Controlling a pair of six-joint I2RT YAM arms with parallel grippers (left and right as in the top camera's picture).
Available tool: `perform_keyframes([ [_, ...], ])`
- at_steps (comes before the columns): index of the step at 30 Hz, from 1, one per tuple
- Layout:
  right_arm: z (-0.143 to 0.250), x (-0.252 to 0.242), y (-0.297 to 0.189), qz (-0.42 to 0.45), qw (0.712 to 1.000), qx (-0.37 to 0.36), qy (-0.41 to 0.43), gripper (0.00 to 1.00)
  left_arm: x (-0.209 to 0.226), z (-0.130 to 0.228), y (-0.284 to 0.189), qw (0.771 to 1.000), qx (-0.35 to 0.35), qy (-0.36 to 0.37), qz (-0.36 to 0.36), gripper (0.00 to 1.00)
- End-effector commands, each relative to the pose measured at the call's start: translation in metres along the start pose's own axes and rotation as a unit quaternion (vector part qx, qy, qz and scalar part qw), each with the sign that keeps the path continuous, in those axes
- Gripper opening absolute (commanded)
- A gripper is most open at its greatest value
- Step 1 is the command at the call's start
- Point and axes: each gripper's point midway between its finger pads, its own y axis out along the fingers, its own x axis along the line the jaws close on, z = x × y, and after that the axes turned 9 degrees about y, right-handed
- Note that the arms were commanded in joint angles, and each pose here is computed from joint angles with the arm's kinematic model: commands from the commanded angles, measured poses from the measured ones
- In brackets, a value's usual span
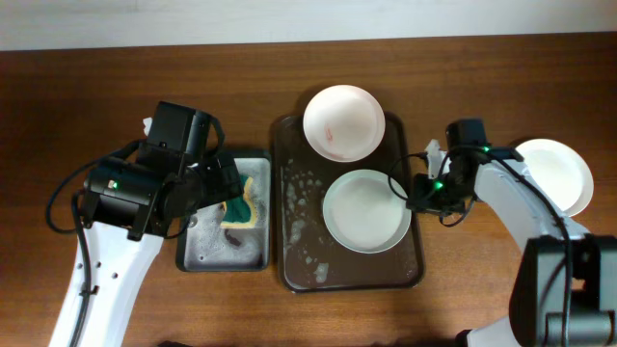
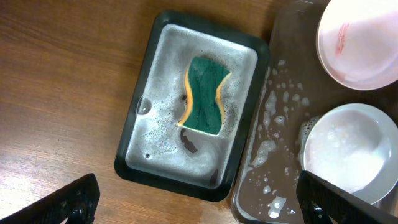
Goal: Clean dirty plates on tray and stack at the side
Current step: 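Lift the green plate with the right gripper and tilt it up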
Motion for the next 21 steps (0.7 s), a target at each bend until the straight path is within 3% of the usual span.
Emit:
perform_keyframes([
  [1, 0.002, -0.001, 0.006, 0.034, 0.999, 0.003, -0.032, 0.26, 0.001, -0.001, -0.004, 1.0, -0.008, -0.002, 0.003, 1.0],
  [2, -0.001, -0.01, 0.006, 0.067, 0.997, -0.006, -0.038, 0.27, 0.001, -0.001, -0.004, 1.0, -0.008, -0.002, 0.003, 0.99],
  [7, -0.009, -0.007, 0.014, 0.067, 0.996, -0.018, -0.048, 0.27, 0.001, -0.001, -0.004, 1.0, -0.008, -0.003, 0.003, 1.0],
  [12, -0.003, -0.004, 0.03, 0.056, 0.997, 0.005, -0.046, 0.19, 0.001, -0.001, -0.004, 1.0, -0.008, -0.002, 0.003, 1.0],
  [17, -0.005, 0.008, 0.044, 0.052, 0.998, -0.006, -0.041, 0.17, 0.001, -0.001, -0.004, 1.0, -0.008, -0.003, 0.003, 1.0],
  [20, -0.003, 0.005, 0.053, 0.056, 0.998, 0.007, -0.039, 0.1, 0.001, 0.0, -0.004, 1.0, -0.008, -0.002, 0.003, 1.0],
  [21, -0.002, 0.005, 0.054, 0.055, 0.998, 0.009, -0.039, 0.04, 0.001, -0.001, -0.004, 1.0, -0.008, -0.002, 0.003, 1.0],
])
